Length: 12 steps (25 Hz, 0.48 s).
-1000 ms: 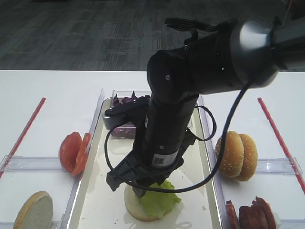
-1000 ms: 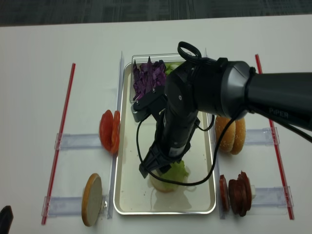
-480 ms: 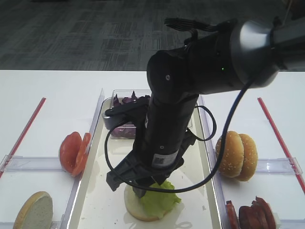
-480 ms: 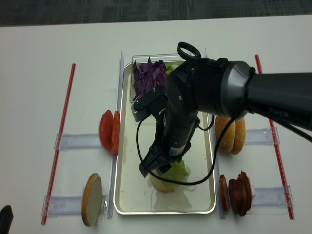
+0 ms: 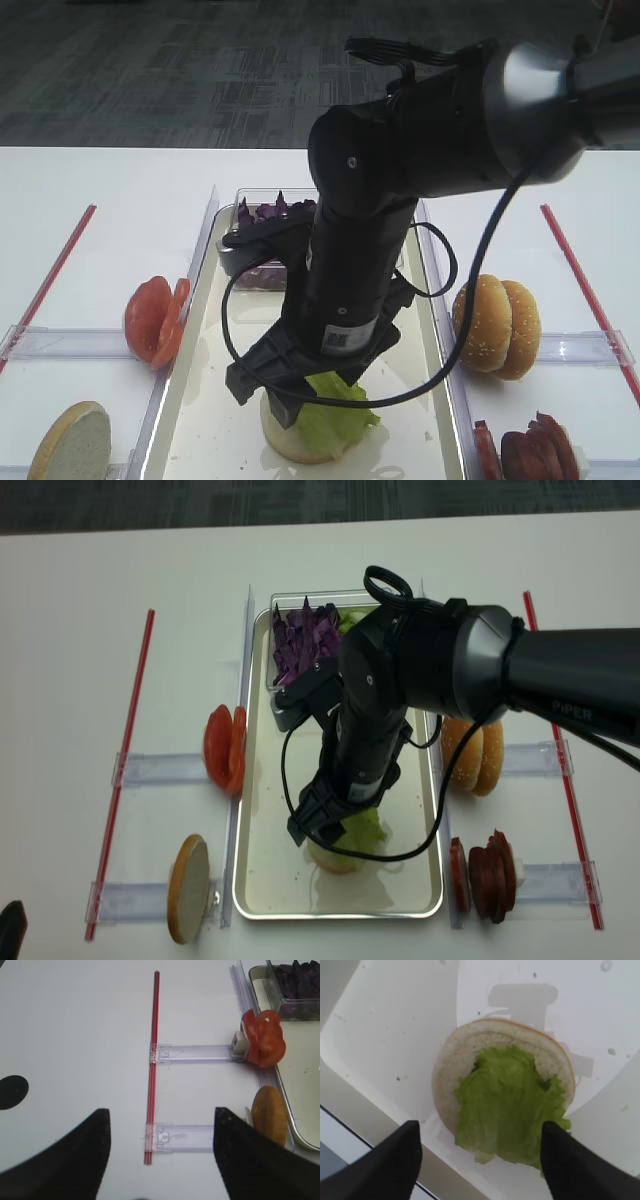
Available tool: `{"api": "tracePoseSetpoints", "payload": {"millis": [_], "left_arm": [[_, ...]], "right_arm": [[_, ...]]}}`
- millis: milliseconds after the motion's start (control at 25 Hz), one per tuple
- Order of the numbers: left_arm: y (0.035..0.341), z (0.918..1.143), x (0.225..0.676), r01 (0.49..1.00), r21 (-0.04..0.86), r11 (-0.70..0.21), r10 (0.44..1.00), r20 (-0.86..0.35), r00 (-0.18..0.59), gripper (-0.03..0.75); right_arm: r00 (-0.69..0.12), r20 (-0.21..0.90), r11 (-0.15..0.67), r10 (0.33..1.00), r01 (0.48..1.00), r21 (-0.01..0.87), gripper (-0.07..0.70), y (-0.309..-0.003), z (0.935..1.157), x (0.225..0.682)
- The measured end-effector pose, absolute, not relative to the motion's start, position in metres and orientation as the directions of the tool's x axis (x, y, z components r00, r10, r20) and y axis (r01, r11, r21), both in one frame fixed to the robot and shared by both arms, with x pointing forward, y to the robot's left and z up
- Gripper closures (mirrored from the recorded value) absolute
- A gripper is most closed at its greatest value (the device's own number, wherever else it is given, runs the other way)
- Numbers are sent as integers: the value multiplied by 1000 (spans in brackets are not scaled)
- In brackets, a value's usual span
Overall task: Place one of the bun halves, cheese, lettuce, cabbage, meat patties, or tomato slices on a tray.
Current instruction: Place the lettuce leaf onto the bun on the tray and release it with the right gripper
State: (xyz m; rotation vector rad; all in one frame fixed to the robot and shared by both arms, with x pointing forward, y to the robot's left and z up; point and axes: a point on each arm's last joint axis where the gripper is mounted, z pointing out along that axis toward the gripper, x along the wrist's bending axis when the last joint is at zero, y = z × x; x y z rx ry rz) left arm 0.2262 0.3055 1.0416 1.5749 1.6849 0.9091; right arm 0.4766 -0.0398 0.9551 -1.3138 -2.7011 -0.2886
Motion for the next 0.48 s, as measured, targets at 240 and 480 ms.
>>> {"api": "tracePoseSetpoints", "payload": {"millis": [240,480], "left_arm": [[305,1042,226,547,837,38,998,-1,-67,292],[305,1042,226,547,837,38,998,-1,-67,292]], "right_arm": [[-612,194,605,766,790,102,101,-41,955,476],[-589,197,586,783,806,83,101,-41,955,475]]}}
